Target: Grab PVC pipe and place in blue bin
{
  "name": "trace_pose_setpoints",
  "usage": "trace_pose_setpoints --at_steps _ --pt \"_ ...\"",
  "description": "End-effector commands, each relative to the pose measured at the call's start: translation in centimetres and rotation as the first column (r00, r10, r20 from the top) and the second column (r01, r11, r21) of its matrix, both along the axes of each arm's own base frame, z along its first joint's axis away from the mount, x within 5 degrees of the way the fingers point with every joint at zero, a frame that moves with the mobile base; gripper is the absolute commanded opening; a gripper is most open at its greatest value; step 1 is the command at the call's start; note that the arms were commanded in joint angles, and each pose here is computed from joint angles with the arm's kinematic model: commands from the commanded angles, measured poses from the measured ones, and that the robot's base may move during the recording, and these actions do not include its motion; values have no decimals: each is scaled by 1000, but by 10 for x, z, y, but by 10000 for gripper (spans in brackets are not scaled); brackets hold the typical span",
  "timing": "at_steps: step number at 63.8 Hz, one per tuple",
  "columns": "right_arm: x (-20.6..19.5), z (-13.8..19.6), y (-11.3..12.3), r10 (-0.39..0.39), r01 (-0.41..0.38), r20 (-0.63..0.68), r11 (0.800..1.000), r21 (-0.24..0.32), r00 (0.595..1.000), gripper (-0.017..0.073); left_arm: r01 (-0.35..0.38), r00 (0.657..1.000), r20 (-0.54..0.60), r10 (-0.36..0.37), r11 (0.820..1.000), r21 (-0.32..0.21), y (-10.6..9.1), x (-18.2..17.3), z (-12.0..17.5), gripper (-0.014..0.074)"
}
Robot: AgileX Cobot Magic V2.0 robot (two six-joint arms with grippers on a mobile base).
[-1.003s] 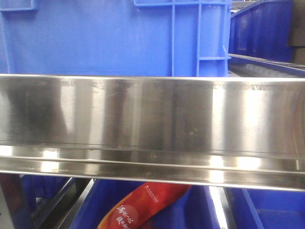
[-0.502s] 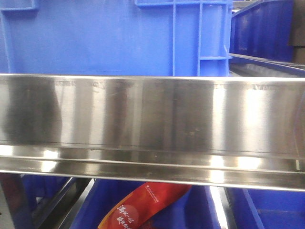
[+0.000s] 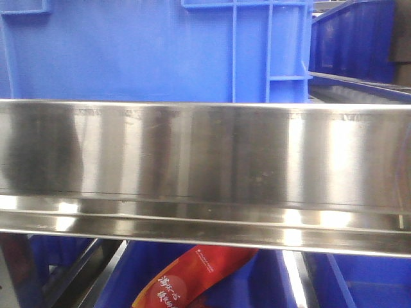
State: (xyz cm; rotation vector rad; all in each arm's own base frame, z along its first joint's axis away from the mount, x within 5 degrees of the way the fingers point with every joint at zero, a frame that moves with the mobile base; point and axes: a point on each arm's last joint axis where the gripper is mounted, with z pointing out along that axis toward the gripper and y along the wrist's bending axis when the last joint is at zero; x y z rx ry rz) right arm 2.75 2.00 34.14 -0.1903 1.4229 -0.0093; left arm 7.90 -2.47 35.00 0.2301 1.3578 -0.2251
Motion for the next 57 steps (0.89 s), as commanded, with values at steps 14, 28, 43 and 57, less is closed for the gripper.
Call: trace_pose_setpoints --at_steps 14,28,43,57 --pt "-1 1 -1 -19 19 20 1000 0 1000 -168 -9 1000 9 9 1000 -19 1 -1 1 -111" --pt "-1 1 -1 -19 19 20 1000 0 1000 -168 -9 1000 9 9 1000 -19 1 -1 1 -111" --pt "-1 1 -1 -19 19 20 1000 0 1000 -168 -9 1000 9 9 1000 -19 1 -1 1 -111" --pt "-1 1 -1 -19 19 20 1000 0 1000 -168 -33 999 46 29 995 92 1 -1 1 -111"
